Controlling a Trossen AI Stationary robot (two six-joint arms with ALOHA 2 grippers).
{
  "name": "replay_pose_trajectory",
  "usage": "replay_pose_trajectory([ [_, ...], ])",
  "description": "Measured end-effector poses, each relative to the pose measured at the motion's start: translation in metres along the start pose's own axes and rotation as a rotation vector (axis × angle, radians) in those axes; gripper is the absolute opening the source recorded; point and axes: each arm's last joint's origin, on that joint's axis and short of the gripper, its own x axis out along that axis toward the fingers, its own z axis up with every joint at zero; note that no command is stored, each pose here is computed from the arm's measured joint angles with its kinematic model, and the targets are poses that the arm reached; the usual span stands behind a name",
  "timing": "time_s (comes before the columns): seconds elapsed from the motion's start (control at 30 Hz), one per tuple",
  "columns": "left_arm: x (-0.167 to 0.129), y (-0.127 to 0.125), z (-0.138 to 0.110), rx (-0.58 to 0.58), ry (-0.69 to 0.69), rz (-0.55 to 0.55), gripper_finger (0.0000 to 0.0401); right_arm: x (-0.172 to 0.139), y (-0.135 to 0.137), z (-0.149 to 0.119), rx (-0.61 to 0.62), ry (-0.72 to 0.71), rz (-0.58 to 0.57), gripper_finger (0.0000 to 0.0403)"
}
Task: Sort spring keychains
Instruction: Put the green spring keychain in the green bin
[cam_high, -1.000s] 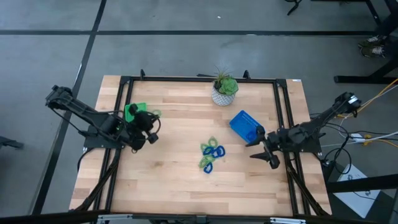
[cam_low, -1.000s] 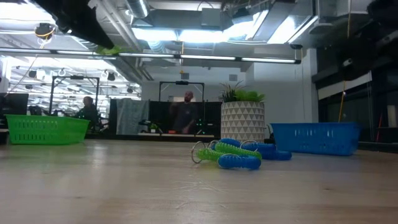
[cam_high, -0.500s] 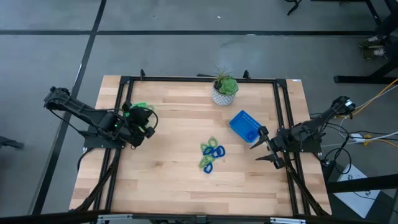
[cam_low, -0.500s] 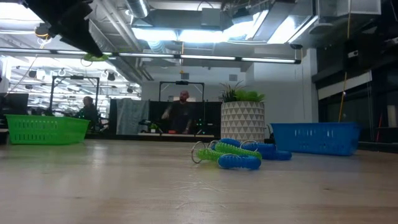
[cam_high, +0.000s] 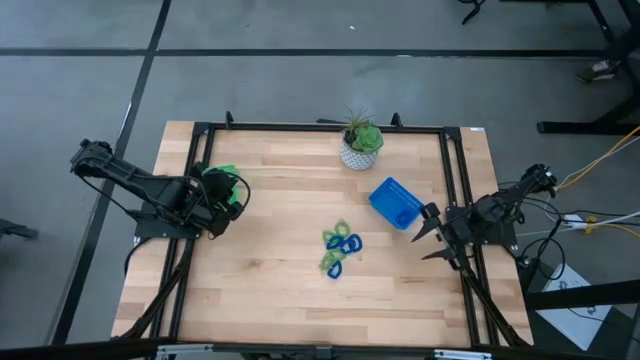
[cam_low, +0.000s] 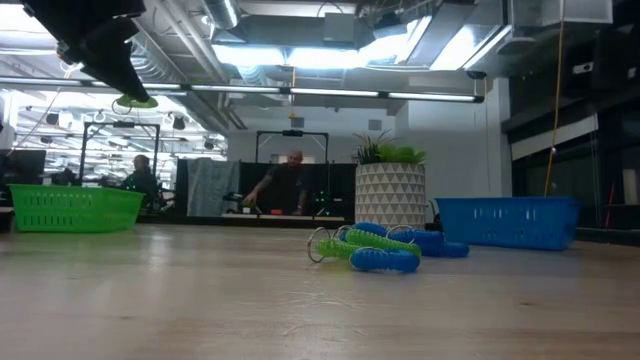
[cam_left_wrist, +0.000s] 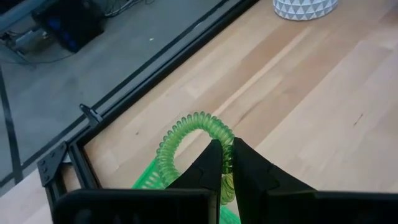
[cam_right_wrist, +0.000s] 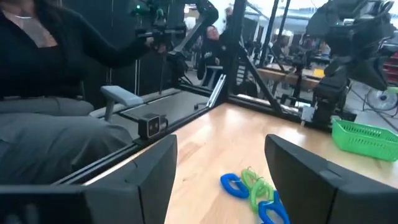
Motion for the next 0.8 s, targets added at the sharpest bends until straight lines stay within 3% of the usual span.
replay_pose_trajectory([
  [0.4, 0.001, 0.001, 0.0, -0.003, 0.031, -0.002, 0.0017, 0.0, -0.008, -0.001, -0.02, 0.01, -0.083, 0.0242],
  [0.8, 0.016, 0.022, -0.001, 0.0, 0.223, 0.151, 0.0015, 0.0, -0.01, -0.001, -0.009, 0.014, -0.108, 0.0242],
])
